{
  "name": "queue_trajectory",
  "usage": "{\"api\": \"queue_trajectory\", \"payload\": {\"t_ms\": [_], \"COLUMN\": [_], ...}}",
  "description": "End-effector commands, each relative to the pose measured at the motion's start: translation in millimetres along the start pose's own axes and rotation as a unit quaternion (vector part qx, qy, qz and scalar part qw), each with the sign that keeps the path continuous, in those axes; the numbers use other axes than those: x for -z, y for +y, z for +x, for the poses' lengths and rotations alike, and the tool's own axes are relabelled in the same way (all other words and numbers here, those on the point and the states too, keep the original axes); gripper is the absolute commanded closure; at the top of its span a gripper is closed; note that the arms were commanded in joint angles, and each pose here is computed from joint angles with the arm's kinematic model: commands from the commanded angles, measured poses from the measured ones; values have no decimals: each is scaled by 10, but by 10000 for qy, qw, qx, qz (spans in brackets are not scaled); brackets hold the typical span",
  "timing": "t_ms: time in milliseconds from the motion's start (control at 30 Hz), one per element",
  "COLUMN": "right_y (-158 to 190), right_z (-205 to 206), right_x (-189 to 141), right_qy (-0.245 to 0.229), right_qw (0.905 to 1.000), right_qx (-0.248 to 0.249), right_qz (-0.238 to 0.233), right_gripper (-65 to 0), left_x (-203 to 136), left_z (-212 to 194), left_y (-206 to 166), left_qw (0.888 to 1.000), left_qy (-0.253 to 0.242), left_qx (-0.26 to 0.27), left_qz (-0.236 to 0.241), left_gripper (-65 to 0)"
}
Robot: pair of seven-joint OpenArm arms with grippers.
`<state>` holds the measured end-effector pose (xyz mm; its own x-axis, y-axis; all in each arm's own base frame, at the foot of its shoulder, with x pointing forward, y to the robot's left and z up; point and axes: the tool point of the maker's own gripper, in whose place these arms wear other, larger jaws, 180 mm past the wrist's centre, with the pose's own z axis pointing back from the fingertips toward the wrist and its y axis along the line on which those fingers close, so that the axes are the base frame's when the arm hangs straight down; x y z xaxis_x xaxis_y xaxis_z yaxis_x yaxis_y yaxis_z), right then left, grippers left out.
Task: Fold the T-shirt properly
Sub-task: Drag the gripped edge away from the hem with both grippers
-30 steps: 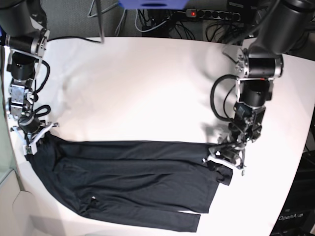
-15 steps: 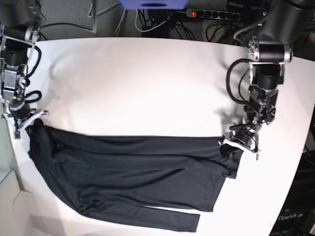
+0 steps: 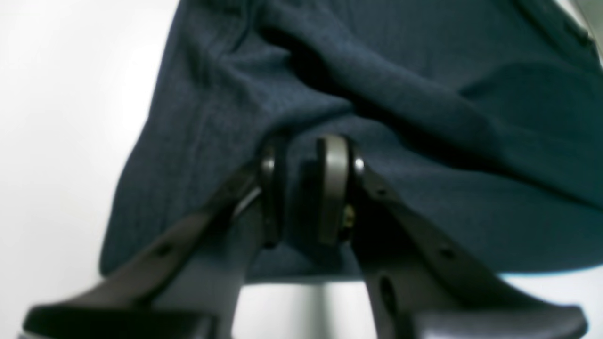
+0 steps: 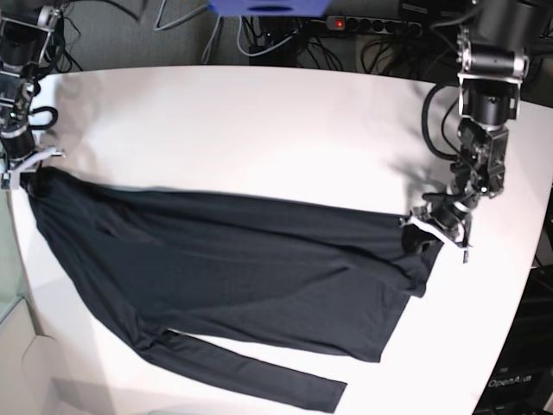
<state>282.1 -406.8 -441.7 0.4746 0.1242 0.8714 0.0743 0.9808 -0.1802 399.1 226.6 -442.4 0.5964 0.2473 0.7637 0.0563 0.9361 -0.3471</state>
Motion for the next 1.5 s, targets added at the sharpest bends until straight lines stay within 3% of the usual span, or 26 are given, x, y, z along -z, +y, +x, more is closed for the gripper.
{"api": "queue_trajectory", "payload": {"t_ms": [0,200,600,667,867,1133,1300,1467], "right_y": [-19,-16,-59,-166,-141,-266,-258,-79], "right_z": [-590,-800,-975,-926,-797,-355,181,623], "right_x": [-176,-383,-757,-816,-883,-921,-932,-833], "right_qy": [1278,1357,1046,850,442,-370,-1086,-1270], "right_qw": [9912,9899,9935,9959,9974,9966,9928,9915], "right_qx": [-350,-395,-426,-318,560,700,358,10], "right_qz": [65,112,137,-43,141,-243,-363,-300], "right_gripper": [0,0,0,0,0,0,0,0], "left_x": [-146,-407,-921,-1050,-1336,-1330,-1276,-1256], "left_z": [-466,-644,-1144,-1168,-1181,-1069,-970,-967], "left_y": [254,253,172,225,247,184,165,164], "left_qw": [9932,9889,9818,9829,9842,9858,9872,9876], "left_qy": [1022,1280,1628,1577,1448,1302,1189,1177], "left_qx": [289,631,946,886,914,983,997,967], "left_qz": [470,404,256,347,459,394,379,381], "left_gripper": [-126,-126,-126,-126,-126,-126,-126,-126]}}
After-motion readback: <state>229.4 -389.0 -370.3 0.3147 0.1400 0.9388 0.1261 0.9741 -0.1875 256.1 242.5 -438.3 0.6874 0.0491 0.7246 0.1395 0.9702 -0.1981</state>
